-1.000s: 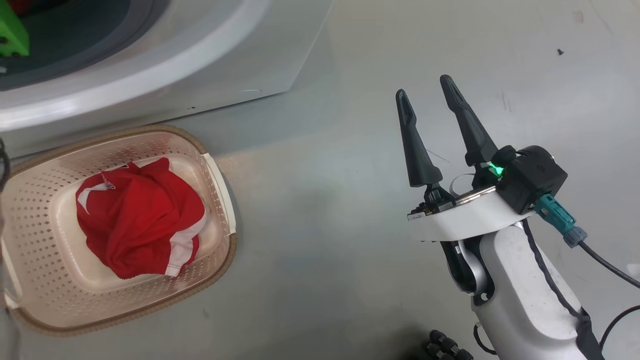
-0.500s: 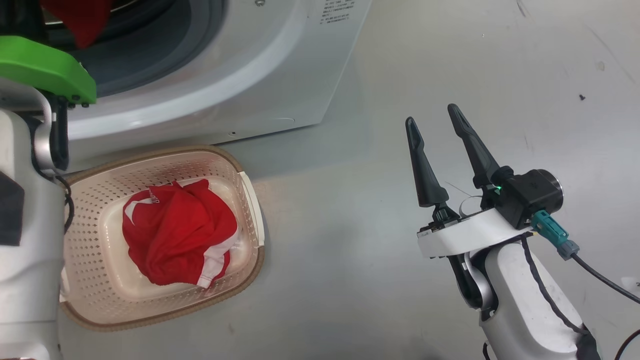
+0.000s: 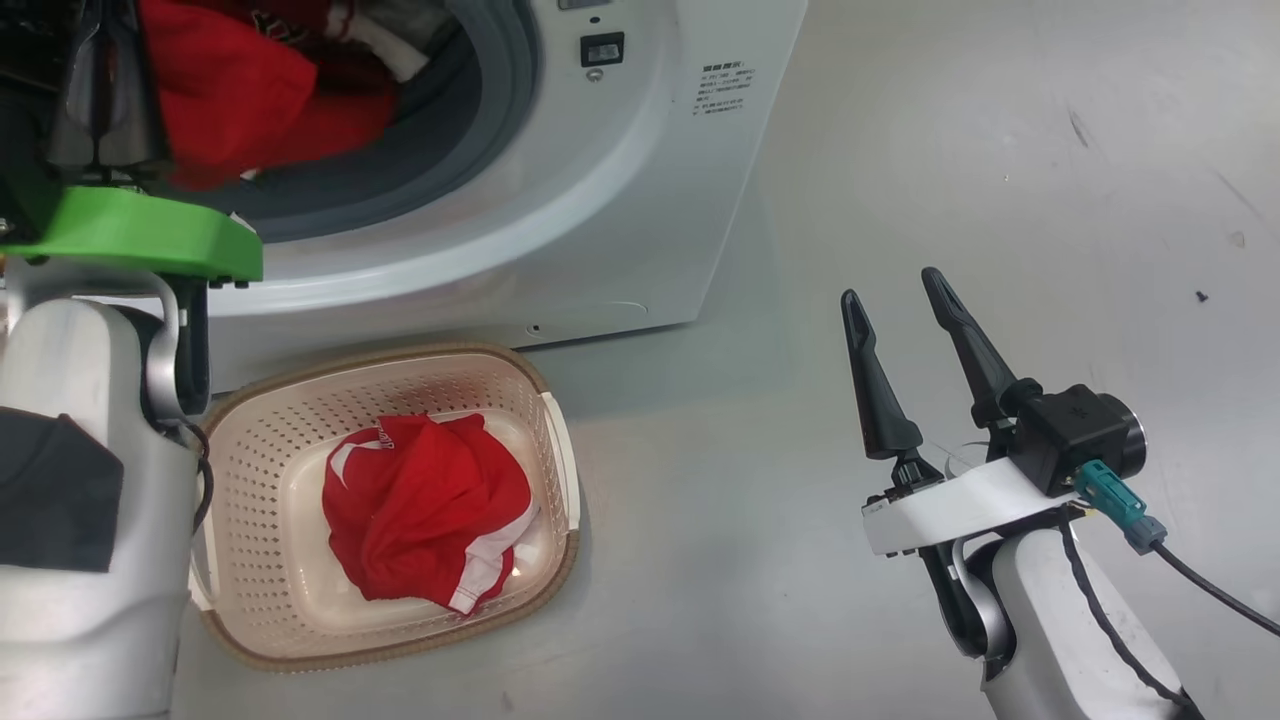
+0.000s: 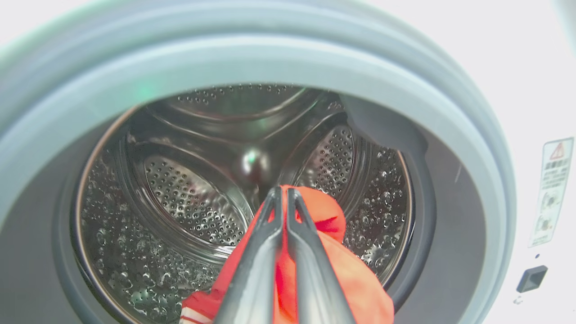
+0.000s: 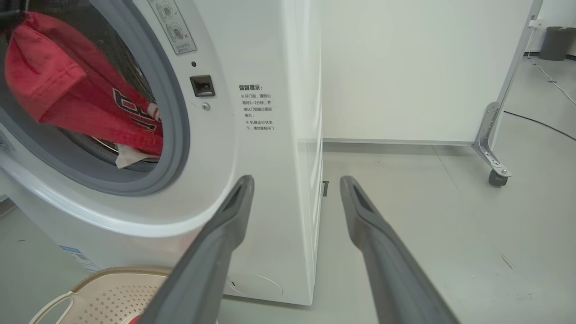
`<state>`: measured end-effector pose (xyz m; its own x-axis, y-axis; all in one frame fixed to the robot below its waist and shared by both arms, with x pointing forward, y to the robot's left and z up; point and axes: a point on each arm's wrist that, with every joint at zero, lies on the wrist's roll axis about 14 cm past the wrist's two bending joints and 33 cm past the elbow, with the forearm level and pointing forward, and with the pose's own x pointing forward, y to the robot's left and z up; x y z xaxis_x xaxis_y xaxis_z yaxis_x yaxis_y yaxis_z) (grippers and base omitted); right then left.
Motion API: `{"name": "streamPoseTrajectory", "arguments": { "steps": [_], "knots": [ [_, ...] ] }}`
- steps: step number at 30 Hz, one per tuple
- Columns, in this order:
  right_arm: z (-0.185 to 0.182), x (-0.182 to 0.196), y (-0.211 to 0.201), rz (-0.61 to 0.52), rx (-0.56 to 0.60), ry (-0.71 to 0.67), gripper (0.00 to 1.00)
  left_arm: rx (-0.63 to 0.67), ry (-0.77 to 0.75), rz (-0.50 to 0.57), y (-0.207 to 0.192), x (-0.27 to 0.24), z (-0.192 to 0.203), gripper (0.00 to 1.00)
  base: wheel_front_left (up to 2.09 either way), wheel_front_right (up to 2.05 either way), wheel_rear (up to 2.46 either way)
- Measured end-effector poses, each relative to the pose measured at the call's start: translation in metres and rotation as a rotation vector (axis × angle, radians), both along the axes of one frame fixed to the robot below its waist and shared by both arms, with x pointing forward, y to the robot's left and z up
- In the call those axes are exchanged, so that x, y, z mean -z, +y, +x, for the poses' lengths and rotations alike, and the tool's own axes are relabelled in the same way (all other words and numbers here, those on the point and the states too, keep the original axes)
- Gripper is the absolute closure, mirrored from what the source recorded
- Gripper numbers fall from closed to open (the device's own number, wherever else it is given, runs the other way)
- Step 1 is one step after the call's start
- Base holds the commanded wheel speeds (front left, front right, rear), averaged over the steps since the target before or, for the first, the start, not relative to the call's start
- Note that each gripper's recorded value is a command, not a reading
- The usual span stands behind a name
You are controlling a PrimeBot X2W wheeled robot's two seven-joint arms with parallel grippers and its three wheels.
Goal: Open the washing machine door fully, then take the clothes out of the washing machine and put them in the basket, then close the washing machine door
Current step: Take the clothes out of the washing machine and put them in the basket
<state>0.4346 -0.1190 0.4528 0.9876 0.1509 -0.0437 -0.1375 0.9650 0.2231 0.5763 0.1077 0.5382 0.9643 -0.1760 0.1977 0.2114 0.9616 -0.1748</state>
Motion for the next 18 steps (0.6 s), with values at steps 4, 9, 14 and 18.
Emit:
{"name": "streamPoseTrajectory", "arguments": {
  "steps": [4, 9, 14, 18],
  "knots": [
    [-0.003, -0.008, 0.003, 0.003, -0.012, -0.019, 0.00, -0.012, -0.068, -0.011, 0.004, -0.027, -0.013, 1.00, 0.00, 0.00, 0.00],
    [-0.007, -0.016, 0.008, 0.003, -0.027, -0.039, 0.00, -0.026, -0.155, -0.012, 0.011, -0.060, -0.029, 1.00, 0.00, 0.00, 0.00],
    [-0.012, -0.021, 0.011, 0.008, -0.035, -0.051, 0.00, -0.048, -0.255, 0.003, 0.016, -0.094, -0.047, 1.00, 0.00, 0.00, 0.00],
    [-0.016, -0.026, 0.013, 0.006, -0.045, -0.062, 0.00, -0.052, -0.329, 0.006, 0.018, -0.119, -0.061, 1.00, 0.00, 0.00, 0.00]
  ]
}}
